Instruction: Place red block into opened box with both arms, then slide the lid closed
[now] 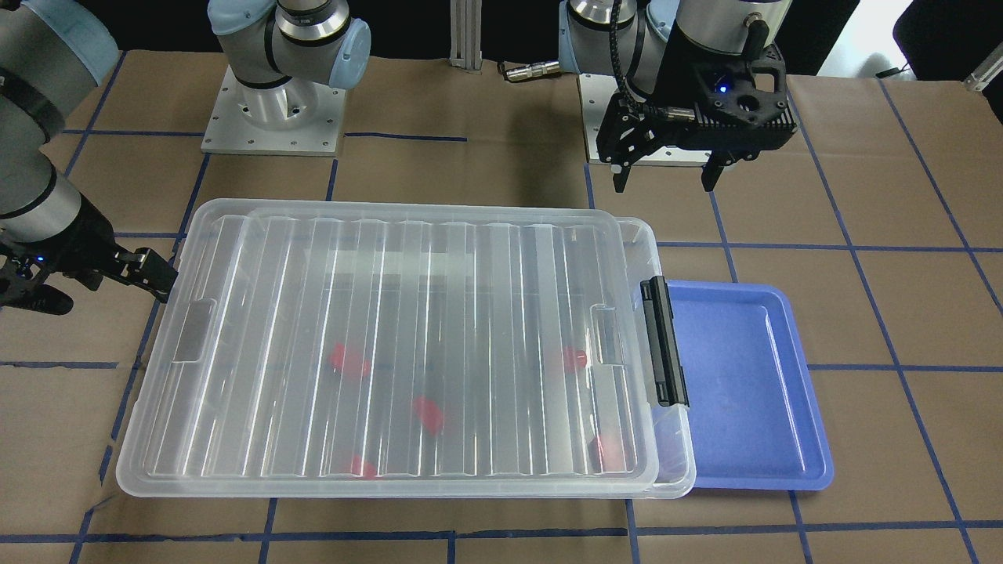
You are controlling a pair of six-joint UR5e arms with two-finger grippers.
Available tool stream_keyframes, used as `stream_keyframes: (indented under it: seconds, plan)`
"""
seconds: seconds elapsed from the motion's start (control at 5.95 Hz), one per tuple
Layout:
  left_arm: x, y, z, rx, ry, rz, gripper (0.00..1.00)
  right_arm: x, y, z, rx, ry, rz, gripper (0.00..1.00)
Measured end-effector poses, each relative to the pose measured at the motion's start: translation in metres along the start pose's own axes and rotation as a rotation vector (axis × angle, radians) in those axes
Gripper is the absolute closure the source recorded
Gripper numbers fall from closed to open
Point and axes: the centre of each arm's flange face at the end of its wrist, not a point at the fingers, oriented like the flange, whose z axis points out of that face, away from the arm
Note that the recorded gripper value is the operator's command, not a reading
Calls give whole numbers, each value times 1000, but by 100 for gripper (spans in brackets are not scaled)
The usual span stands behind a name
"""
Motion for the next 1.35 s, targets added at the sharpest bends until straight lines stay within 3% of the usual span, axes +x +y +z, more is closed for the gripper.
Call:
stream_keyframes:
  seconds: [0.5, 0.84, 1.18, 1.35]
  plan:
    - [0, 0, 0, -1, 0, 1, 2, -11, 0, -11, 22, 3, -2, 0]
    - [0, 0, 0, -1, -1, 1, 2, -44, 0, -75, 81, 14, -50, 0]
    - [0, 1, 0, -2, -1, 1, 2, -106, 19, -154, 60, 8, -42, 0]
    - [0, 1, 0, -4, 0, 2, 2, -139, 37, -176, 40, 7, -52, 0]
